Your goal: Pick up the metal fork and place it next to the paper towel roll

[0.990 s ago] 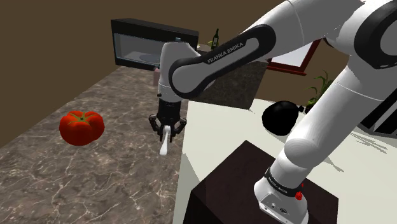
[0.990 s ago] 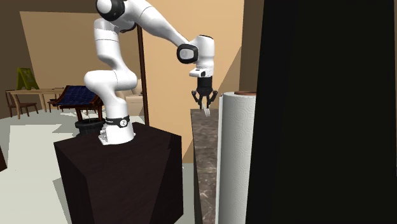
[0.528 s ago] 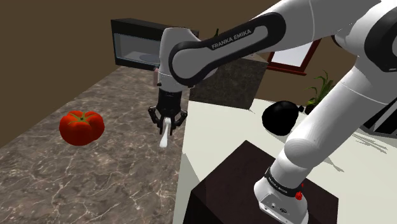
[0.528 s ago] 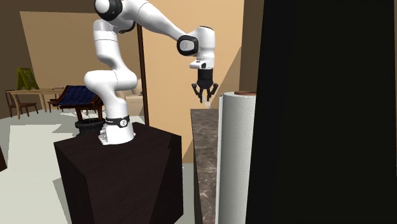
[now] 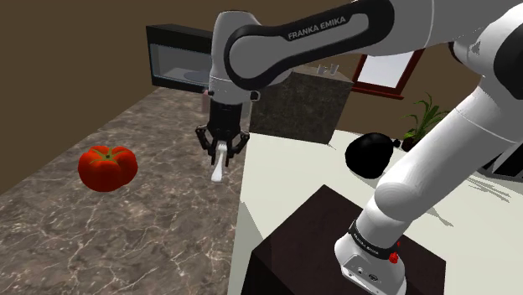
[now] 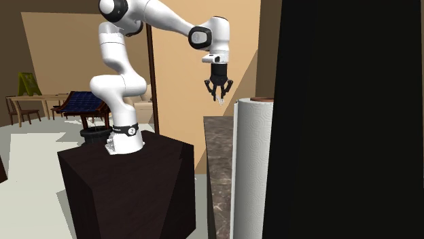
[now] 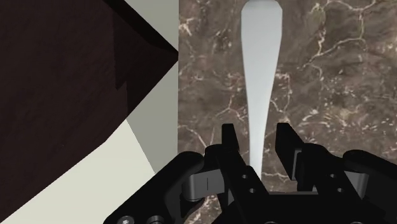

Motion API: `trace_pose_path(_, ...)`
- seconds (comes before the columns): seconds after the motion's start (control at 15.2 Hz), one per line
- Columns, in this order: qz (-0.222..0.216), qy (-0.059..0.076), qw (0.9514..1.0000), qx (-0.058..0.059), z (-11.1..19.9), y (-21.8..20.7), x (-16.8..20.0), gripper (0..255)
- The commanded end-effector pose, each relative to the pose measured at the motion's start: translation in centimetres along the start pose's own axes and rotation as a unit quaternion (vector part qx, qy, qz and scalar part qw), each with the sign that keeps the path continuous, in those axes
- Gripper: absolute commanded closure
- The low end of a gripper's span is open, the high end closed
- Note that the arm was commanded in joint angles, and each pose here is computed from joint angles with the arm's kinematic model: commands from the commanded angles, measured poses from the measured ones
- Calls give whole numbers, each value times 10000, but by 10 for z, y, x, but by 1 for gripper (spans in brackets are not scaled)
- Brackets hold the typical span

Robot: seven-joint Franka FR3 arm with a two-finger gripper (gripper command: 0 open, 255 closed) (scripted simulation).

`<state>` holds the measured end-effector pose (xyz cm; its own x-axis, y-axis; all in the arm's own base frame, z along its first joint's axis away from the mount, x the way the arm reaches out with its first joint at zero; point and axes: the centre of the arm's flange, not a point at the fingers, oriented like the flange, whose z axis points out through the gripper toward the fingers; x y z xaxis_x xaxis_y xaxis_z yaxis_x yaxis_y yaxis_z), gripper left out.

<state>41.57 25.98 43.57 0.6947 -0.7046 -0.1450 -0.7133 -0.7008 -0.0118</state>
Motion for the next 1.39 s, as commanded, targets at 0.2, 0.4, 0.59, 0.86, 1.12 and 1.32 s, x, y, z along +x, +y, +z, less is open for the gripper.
trace_pose_path(0.2, 0, -1, 10000, -1, -27, 0, -3, 255)
trace_pose_path(0.4, 0, -1, 10000, -1, -42, 0, -5, 255)
trace_pose_path(0.59, 0, -1, 10000, -1, -58, 0, -8, 255)
trace_pose_path(0.86, 0, -1, 10000, -1, -79, -1, -11, 255)
trace_pose_path(1.12, 0, -1, 10000, -1, -100, -1, -14, 255)
trace_pose_path(1.32, 0, -1, 10000, -1, -116, -1, -16, 255)
